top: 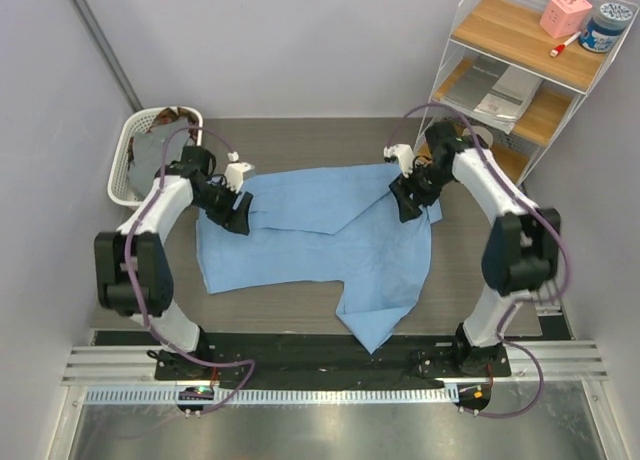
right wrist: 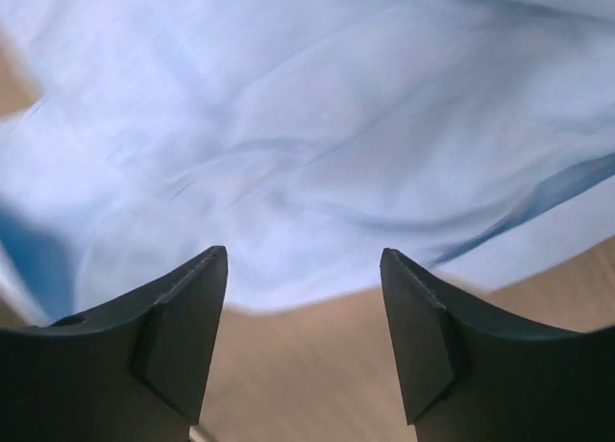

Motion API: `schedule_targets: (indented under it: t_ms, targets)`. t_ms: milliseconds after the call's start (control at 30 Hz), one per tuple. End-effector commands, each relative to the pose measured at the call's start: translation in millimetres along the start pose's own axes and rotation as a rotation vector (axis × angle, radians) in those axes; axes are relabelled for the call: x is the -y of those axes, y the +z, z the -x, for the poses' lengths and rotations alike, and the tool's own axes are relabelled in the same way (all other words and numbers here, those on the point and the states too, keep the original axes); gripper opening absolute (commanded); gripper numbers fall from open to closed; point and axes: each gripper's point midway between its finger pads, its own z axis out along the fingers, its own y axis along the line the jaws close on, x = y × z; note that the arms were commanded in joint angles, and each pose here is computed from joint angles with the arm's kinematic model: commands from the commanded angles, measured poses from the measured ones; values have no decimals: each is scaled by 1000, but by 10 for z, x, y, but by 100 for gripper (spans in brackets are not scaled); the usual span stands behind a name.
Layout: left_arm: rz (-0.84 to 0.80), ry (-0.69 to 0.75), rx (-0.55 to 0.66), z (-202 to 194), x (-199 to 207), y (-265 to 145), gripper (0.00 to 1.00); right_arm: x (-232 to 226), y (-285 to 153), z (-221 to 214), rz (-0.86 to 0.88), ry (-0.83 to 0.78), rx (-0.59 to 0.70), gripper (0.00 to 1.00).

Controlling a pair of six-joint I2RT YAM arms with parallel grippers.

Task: Fold and stack the long sleeve shirts
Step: Fold the shirt

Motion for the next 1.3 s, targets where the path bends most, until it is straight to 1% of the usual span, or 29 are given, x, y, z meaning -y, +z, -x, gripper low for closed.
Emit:
schedule_targets:
  t_ms: [0,33,67,100,133,167,200,233,267,300,367,400,433,500,567,700,767,967,1100,1267]
  targets:
    - [-240,133,16,-349,722,-321,66,-1060,-468,-401,184,-346,50,72]
    - [-275,155,16,-441,836,-354,66,-1287,-419,-507,216,-416,5,72]
    - [-313,174,21,-490,930,-375,66,-1418,-400,-586,227,-460,-9,73]
    - [-380,211,52,-507,1087,-423,66,-1587,-349,-747,251,-502,-33,72]
    - [-405,210,56,-575,1169,-408,66,-1781,-299,-791,286,-568,-47,73]
    - [-398,249,88,-552,1248,-439,66,-1890,-269,-850,311,-598,-59,73]
    - [-376,270,126,-494,1229,-409,66,-1977,-220,-957,339,-613,-79,73]
    - [-375,230,139,-518,1255,-379,66,-2051,-216,-981,351,-640,-71,73]
    - [-349,223,166,-485,1257,-405,66,-2170,-179,-1004,368,-690,-79,73]
    - [-338,211,177,-470,1247,-393,66,-2215,-128,-1067,372,-701,-92,73]
    - [-311,176,193,-429,1210,-371,66,-2358,-50,-1025,382,-726,-89,73]
    - [-302,163,196,-420,1195,-361,66,-2406,-23,-938,383,-730,-69,72]
    - [-284,129,200,-395,1162,-355,66,-2442,34,-911,397,-714,-82,73]
    - [-268,88,208,-392,1119,-352,65,-2571,57,-762,420,-708,-61,72]
    - [-242,33,228,-366,1031,-366,65,-2659,146,-709,442,-671,-81,70]
    - [-188,-23,259,-358,851,-416,65,-2941,313,-612,463,-704,-108,65]
    - [-166,-50,274,-352,774,-449,65,-2986,423,-553,454,-704,-116,64]
    - [-106,-65,276,-497,700,-462,64,-3158,624,-438,444,-738,-148,59]
    - [-14,-43,280,-560,593,-506,64,-3238,812,-531,452,-742,-215,56]
    - [46,-41,273,-621,518,-535,64,-3127,976,-643,402,-726,-284,53]
